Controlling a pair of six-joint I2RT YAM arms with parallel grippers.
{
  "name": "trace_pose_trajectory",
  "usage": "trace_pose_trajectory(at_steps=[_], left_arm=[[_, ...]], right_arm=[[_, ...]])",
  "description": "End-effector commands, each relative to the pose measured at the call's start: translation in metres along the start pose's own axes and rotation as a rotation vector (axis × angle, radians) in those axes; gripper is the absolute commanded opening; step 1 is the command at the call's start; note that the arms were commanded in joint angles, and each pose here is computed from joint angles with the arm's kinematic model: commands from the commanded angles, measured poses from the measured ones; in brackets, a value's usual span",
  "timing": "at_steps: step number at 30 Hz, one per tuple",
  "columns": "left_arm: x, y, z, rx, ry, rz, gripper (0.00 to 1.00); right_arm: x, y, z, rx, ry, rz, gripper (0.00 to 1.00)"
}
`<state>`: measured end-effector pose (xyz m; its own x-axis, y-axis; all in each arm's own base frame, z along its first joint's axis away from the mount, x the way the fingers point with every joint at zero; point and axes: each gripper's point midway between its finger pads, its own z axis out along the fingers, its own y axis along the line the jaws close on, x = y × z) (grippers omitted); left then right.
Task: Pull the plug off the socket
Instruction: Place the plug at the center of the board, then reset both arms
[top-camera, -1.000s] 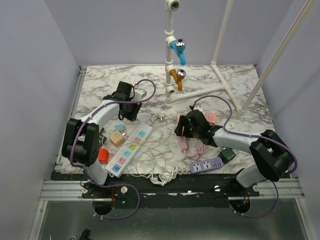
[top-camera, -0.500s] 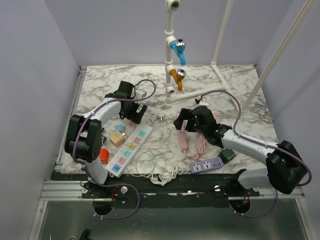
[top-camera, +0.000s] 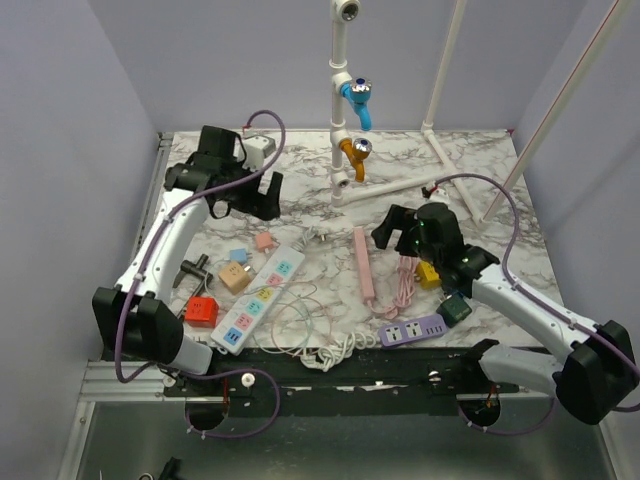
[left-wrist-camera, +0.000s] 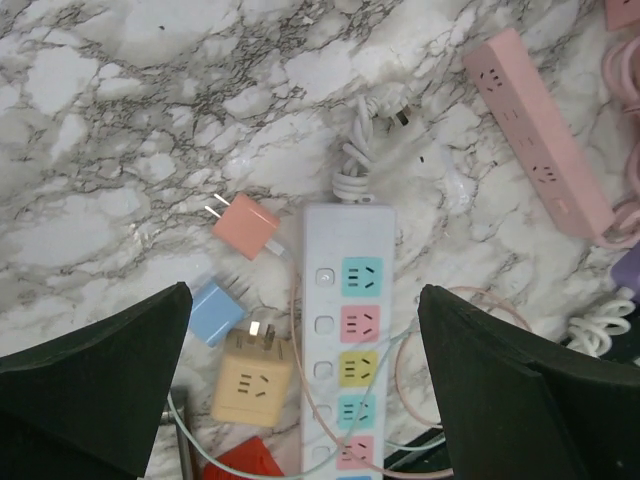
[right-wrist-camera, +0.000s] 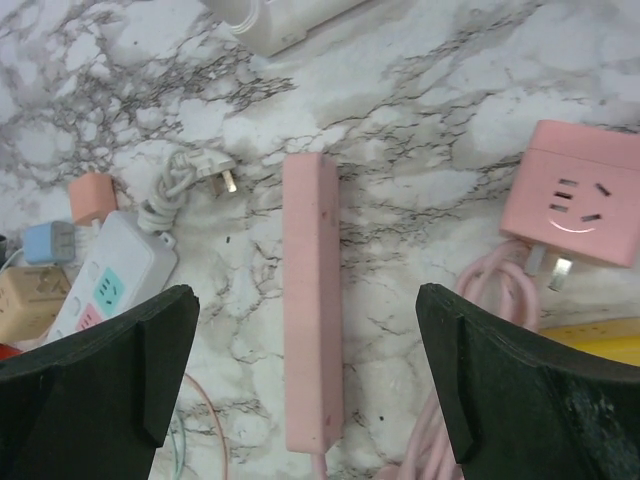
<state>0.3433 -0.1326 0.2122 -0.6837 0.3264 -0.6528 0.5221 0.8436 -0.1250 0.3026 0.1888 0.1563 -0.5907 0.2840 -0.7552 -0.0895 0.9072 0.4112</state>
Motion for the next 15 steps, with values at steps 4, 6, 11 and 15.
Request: trace_pose_trajectory(at_steps=[4,6,11,15], left_arm=[[-0.003,0.011,-0.068,0.110,-0.083,-0.314,0.98],[0.007,0.033,-0.072,0.065,-0.080,-0.370,0.98],[0.033,0.067,-0.081,0.024,-0.077,-0.467,0.99],[0.040,0.099,-0.094,-0.055,-0.156,-0.508,0.99]], right_arm=[[-0.012,-0.066,-0.012,0.175,0.061,0.058,1.00],[-0.016,-0.083,-0.012,0.192,0.069,0.110,1.00],[-0.031,-0.116,-0.010,0.295,0.036,0.170,1.00],[-0.044,-0.148,-0.008,0.467,-0.016,0.194,1.00]])
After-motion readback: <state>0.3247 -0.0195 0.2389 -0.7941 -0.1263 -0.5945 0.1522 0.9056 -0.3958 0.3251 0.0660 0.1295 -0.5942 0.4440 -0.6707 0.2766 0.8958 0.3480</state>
